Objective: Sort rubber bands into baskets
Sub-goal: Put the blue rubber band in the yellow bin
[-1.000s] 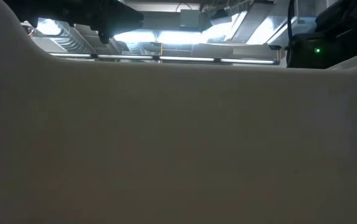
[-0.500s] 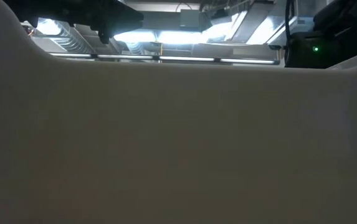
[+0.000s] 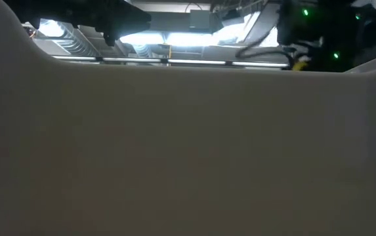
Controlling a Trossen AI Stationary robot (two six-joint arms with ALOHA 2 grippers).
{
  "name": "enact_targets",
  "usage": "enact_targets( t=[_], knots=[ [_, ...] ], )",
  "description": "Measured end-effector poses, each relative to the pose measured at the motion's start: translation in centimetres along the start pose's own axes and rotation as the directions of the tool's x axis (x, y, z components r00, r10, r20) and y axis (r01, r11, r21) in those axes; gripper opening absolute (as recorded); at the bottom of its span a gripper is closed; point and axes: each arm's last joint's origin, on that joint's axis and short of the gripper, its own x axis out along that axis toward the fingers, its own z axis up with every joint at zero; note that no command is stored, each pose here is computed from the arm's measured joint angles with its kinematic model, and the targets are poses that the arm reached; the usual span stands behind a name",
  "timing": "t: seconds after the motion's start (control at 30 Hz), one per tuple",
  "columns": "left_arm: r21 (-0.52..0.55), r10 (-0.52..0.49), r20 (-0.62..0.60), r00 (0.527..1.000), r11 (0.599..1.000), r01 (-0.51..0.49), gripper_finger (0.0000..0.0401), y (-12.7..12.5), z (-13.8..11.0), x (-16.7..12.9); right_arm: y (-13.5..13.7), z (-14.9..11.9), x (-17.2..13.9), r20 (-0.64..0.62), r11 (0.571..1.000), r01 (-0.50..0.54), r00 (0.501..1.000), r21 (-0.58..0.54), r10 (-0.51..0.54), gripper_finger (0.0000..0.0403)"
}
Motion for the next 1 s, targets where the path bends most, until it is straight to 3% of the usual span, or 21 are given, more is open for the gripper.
enact_targets(
  t=[0.47, 0.67, 1.0],
  knots=[
    [0.0, 0.0, 0.0, 1.0, 1.0, 0.0, 0.0141, 0.0, 0.0, 0.0, 1.2, 4.1, -4.6, 0.302, 0.984, 0.057, 0.953, -0.166, -0.005, 0.001],
    [0.0, 0.0, 0.001, 1.0, 1.0, 0.0, 0.0141, 0.0, 0.0, 0.0, 1.5, 6.0, -5.6, 0.455, 0.962, 0.104, 0.89, -0.251, 0.023, 0.0011],
    [0.0, 0.0, 0.0, 1.0, 1.0, 0.0, 0.0141, 0.0, 0.0, 0.0, -0.8, 10.1, -6.1, 0.641, 0.97, 0.14, 0.768, -0.197, 0.02, 0.0011]
  ],
)
